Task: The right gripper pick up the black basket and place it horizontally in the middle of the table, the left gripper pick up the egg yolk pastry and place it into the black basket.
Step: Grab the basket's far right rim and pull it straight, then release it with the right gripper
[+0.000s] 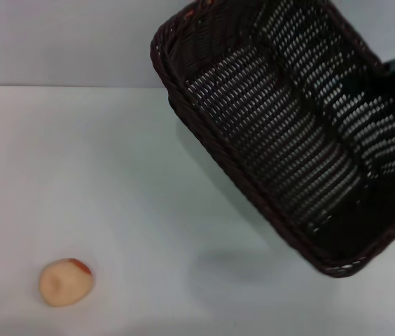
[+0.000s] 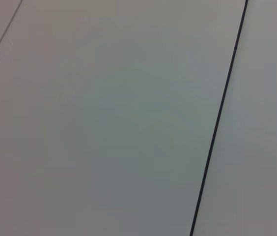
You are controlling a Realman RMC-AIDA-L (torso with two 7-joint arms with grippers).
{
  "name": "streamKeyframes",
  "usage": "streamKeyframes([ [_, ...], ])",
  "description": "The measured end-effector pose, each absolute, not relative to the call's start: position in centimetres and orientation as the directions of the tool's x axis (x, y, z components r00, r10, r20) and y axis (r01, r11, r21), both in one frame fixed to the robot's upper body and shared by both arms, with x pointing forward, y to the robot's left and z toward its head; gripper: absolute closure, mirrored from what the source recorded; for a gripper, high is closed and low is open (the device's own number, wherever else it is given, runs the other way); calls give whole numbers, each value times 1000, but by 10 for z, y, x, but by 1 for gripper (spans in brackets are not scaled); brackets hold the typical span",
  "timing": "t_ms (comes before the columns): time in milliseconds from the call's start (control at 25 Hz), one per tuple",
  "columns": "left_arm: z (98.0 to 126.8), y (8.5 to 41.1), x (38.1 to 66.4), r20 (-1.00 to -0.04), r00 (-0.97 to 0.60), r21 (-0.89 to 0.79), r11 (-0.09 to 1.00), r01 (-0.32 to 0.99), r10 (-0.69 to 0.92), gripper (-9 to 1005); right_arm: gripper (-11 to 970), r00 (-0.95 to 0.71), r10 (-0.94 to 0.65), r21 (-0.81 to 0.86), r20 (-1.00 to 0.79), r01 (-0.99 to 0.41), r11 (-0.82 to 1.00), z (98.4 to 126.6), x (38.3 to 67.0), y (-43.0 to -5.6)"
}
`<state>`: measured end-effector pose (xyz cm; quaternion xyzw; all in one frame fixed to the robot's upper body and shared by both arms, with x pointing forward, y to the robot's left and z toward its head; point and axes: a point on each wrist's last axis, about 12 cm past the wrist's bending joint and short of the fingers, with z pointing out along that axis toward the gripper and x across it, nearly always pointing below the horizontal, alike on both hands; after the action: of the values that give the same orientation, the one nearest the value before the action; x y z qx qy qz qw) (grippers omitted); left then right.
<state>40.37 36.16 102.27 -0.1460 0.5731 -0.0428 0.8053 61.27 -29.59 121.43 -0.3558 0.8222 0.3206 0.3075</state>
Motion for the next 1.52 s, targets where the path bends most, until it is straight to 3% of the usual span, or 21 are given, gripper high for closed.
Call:
streamKeyframes([
  [360, 1022, 358, 408, -913, 330, -282, 956, -82, -241, 280, 825, -253, -606, 41, -754, -939, 342, 1257, 625, -284],
  [960, 1019, 352, 409, -922, 293, -281, 958, -55, -254, 291, 826, 48, -733, -160, -679, -984, 84, 1224, 637, -205],
  [1520, 1017, 349, 409, -924, 277, -286, 958, -38, -264, 301, 826, 122, -767, -139, -630, -989, -44, 1215, 639, -170],
])
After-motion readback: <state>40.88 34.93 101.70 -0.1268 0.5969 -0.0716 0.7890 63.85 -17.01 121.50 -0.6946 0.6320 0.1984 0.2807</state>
